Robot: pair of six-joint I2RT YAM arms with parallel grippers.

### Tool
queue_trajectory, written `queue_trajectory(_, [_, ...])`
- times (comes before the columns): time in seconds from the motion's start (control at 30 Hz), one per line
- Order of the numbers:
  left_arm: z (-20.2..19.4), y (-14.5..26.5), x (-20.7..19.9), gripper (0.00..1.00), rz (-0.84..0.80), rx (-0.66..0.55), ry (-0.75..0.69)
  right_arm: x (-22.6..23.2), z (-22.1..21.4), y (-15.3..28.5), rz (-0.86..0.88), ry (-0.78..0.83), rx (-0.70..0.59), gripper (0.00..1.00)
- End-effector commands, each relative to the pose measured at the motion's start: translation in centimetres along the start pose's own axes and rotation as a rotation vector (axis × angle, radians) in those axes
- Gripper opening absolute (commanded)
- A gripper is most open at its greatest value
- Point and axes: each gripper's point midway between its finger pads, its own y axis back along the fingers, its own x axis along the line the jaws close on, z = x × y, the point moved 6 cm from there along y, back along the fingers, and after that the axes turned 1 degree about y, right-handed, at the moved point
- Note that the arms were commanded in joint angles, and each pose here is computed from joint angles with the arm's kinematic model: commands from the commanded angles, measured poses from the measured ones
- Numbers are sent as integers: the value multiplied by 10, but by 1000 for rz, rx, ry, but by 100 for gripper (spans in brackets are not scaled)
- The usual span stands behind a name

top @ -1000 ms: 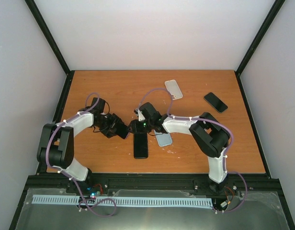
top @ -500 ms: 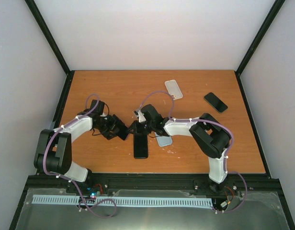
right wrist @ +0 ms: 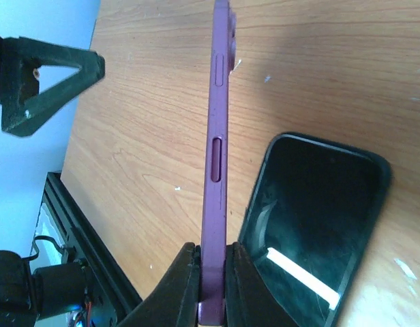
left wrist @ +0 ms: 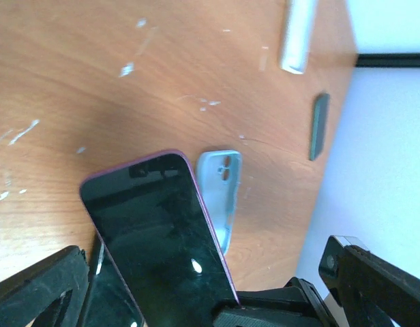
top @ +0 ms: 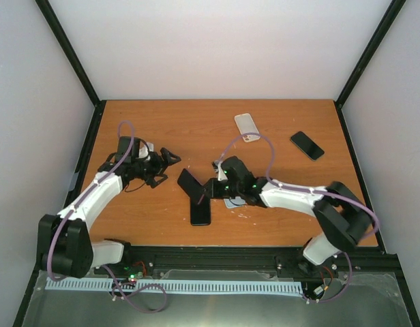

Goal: Put the phone into the phone case

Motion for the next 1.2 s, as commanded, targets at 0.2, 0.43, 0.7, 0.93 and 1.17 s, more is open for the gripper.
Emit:
queue_trajectory(0.2, [-12,15,-28,94,-254,-27,-262,-18,-3,98,-247,23,-243,3])
queue_trajectory(0.43, [-15,-6,-35,88,-278,6,-315,-41,-8,123,-341,1,-283,3])
queue_trajectory(0.7, [-20,-40,-32,86,-260,83,-324,-59,-12,115,-315,8,-269,3])
queue_trajectory(0.93, [-17,-58,-25,82,-240,114,-299,-81,-19,100,-280,-12,-249,3])
queue_trajectory(1.17, [-14,-78,-20,77,-218,156,-273,-91,-21,90,-274,-6,-227,3])
